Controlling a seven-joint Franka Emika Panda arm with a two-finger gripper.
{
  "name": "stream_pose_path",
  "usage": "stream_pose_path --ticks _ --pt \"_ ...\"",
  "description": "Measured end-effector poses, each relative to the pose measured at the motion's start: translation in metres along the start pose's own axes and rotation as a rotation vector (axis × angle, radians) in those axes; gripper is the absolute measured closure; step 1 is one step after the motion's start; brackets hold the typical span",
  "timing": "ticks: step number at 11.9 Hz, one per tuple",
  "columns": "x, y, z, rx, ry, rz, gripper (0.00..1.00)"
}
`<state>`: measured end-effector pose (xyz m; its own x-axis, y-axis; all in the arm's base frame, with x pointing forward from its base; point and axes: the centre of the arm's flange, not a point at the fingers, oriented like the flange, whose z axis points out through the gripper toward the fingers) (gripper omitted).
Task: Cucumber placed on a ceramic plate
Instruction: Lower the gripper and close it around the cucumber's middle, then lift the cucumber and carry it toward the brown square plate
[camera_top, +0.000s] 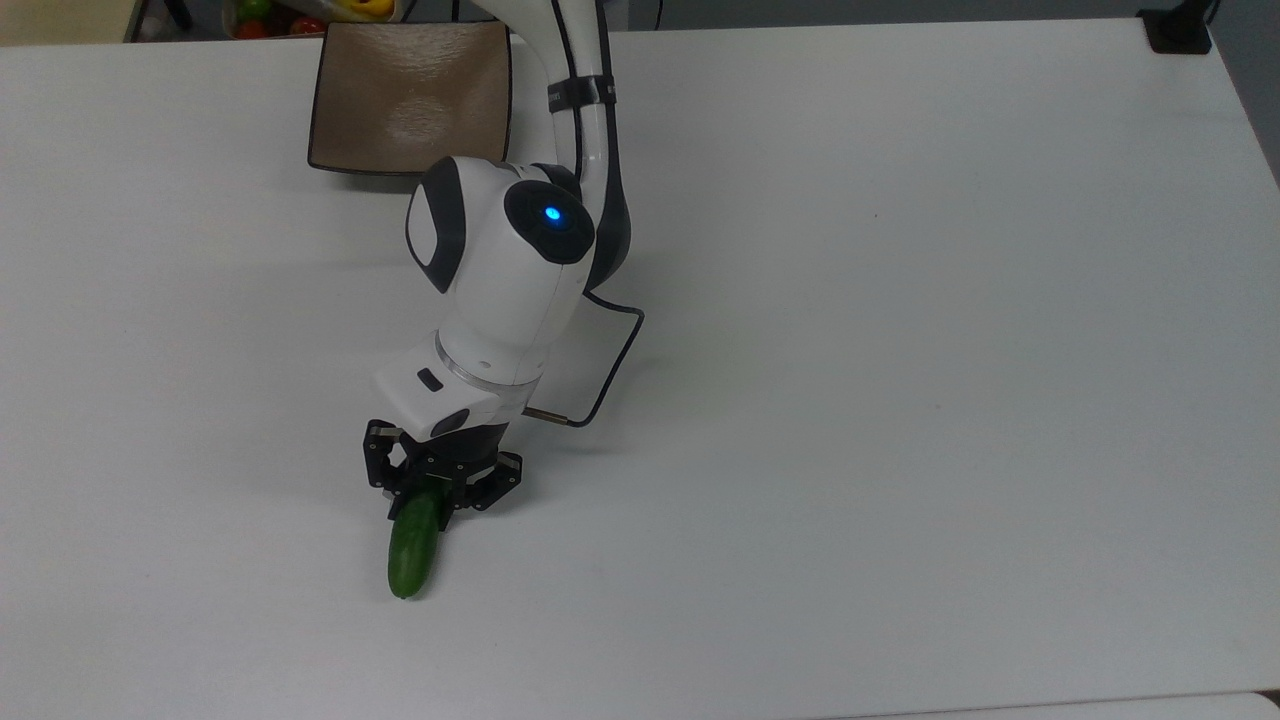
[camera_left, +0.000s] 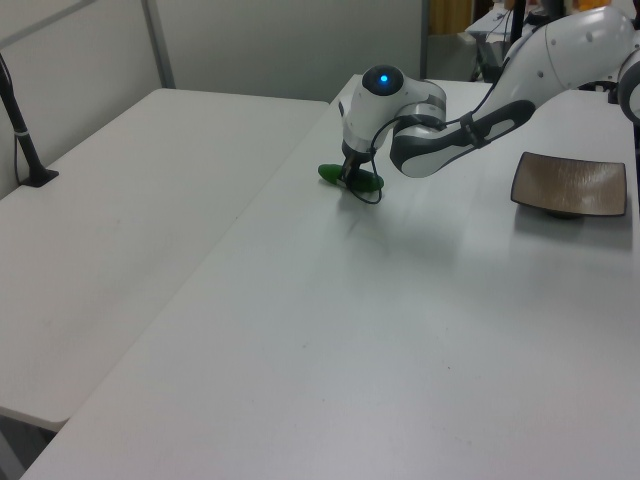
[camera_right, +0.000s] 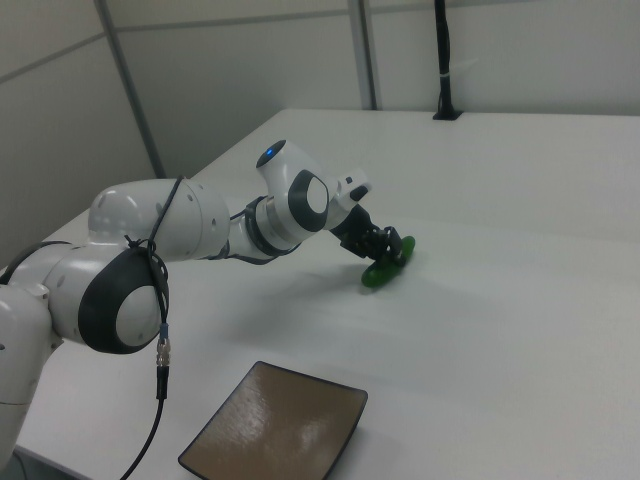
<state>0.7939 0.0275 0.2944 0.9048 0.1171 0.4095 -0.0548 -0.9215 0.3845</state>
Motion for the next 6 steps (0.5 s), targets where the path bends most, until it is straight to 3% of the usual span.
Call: stream_pose_path --ticks 3,6 --pt "0.013 0.007 -0.019 0.006 0.035 0.03 0.57" --pt "0.018 0.017 -0.076 0.054 0.055 0.043 0.57"
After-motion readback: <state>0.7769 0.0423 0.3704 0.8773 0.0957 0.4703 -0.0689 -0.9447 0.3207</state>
